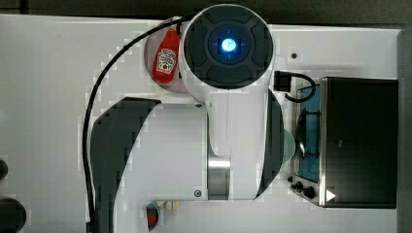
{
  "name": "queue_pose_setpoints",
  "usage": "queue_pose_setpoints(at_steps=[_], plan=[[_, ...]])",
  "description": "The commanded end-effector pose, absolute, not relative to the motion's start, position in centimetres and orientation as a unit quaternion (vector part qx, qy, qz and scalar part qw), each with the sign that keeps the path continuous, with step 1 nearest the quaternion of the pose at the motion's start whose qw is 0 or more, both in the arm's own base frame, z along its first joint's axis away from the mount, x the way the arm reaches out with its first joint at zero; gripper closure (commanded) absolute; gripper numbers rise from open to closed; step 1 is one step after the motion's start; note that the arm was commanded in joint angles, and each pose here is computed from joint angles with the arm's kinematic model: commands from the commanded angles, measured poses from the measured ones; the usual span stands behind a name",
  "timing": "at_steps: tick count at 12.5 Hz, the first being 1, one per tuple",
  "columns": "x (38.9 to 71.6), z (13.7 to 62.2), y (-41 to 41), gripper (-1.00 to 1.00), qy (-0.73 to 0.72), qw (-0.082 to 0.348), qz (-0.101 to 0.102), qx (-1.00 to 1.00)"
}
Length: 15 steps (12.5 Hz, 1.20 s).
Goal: Drag strainer right to left.
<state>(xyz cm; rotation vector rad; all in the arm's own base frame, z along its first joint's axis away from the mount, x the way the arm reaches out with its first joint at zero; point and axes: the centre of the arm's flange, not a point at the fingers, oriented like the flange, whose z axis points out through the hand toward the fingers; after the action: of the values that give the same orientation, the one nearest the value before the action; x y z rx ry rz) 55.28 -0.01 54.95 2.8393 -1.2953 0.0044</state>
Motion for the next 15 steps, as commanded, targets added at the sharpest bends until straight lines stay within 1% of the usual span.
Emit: queue_pose_setpoints(at_steps=[1,2,3,5,7,10,12,13,15], plan=[[41.4,62.3,-2.8,-0.59,-0.472,-0.002,-0.01,0.882],[41.4,62.3,-2.8,-0.82,-0.472,-0.001,-0.01,0.882],[41.4,62.0,-2.8,-0.99,-0.472,0.0,-0.012,0.882],[42.1,60.1,-2.8,-1.0,-0.471,0.003,-0.019,0.882],[43.8,56.1,-2.7,-1.0,-0.474,0.005,-0.02,0.88],[46.2,47.1,-2.6,-1.0,-0.488,0.007,-0.018,0.873],[46.9,40.3,-2.5,-1.0,-0.512,0.011,-0.021,0.859],[47.0,37.2,-2.3,-1.0,-0.533,0.011,-0.019,0.846],[47.2,31.4,-2.0,-1.0,-0.581,0.008,-0.009,0.814]])
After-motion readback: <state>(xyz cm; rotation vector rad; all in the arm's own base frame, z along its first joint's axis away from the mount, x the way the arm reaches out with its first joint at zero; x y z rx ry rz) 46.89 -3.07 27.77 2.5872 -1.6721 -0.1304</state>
